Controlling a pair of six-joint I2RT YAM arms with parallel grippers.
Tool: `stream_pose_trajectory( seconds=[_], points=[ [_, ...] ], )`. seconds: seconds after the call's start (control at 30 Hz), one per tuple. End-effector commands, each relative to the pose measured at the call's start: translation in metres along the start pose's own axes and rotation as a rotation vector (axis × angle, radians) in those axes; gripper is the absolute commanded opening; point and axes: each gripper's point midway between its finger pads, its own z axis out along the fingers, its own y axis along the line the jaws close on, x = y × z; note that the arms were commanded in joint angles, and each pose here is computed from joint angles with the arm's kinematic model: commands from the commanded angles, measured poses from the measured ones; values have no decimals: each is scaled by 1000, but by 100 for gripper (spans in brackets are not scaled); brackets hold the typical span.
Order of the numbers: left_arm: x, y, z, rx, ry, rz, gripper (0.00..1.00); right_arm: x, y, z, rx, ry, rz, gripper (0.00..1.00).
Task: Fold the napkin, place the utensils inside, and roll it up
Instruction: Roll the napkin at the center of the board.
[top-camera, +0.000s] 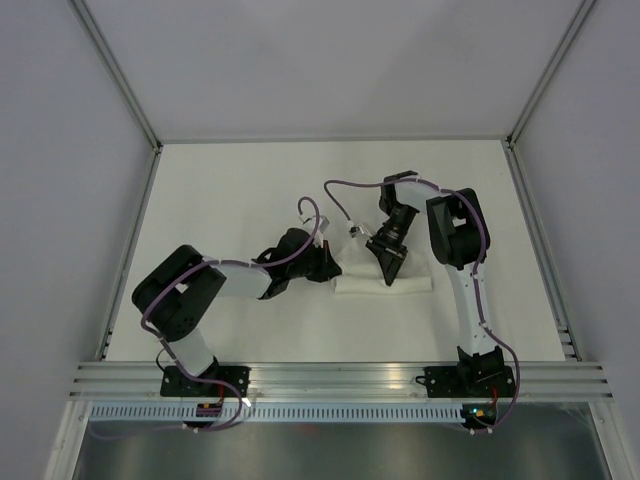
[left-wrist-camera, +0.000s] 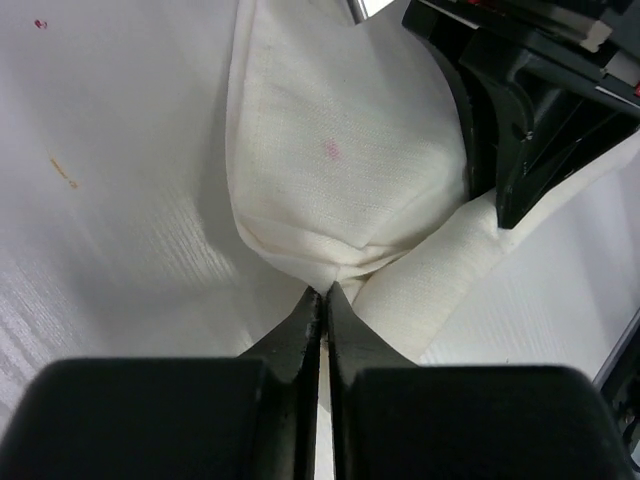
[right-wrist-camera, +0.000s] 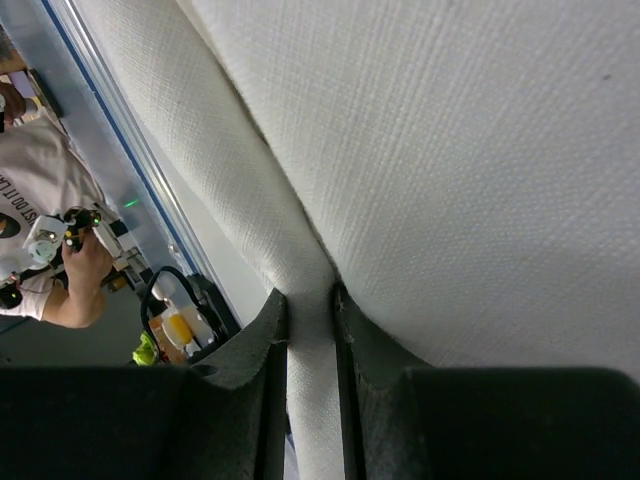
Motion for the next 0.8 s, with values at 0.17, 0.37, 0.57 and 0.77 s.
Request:
stream_pose_trajectory(
  seconds=[0.17,0.37,0.57,0.77],
  points=[
    [-48,-16,-25,-12,-163,75,22,-11,-54,14,119,-30,-46,0],
    [-61,-38,-34,86,-220,136,39,-13,-56,14,115,-33,-41,0],
    [-32,-69,-4,267,-110,148,38,-13,-56,16,110,-30,-39,0],
    [-9,-80,20,345,-78,93,40,-14,-57,17,110,-34,-38,0]
  ],
)
